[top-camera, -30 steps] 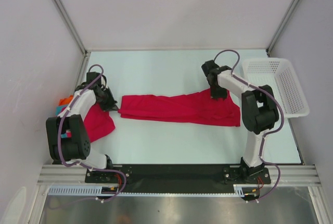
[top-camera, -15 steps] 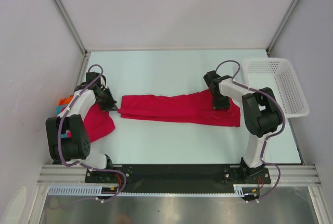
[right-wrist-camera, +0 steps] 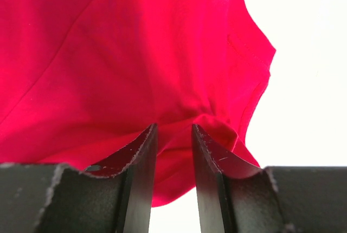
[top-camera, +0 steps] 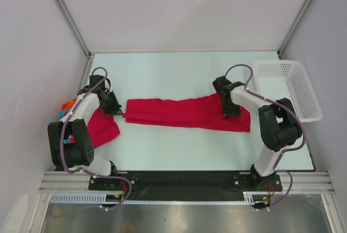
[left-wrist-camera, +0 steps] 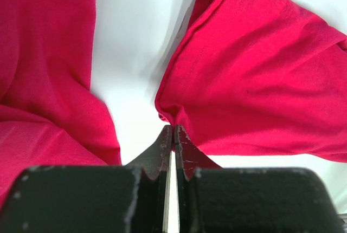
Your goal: Fold and stack the t-shirts
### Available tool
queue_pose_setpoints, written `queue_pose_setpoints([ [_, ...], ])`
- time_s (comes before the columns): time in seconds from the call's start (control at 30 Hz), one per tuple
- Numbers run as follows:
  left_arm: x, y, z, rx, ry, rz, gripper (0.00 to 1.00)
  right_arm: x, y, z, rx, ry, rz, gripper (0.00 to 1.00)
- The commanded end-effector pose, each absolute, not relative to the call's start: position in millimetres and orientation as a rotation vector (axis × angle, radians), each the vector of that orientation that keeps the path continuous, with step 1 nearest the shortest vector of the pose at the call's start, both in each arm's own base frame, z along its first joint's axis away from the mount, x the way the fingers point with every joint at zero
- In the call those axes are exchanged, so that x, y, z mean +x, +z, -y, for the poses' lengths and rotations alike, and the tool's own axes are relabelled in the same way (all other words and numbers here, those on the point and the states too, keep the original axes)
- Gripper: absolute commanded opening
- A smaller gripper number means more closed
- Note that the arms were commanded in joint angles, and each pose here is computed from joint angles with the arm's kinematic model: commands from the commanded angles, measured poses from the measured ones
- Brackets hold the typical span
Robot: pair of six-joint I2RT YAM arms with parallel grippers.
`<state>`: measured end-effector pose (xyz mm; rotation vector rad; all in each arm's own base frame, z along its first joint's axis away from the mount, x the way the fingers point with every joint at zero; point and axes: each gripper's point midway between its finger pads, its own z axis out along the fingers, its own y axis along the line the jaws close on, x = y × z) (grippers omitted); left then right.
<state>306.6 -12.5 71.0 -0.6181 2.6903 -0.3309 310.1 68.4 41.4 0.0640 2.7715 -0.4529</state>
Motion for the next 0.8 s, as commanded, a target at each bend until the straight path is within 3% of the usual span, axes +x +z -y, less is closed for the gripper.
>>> queue_pose_setpoints([
  [0.0,312.2,75.3,8.7,-0.594,-0.328,-2.669,0.06,314.4,59.0,-73.6,0.080,-0.420,-2.732,0.36],
  [0.77,310.1,74.7,10.3,-0.590,-0.338,-2.671,0.06,261.9,50.8,-84.8,0.061,-0.393,-2.767,0.34],
])
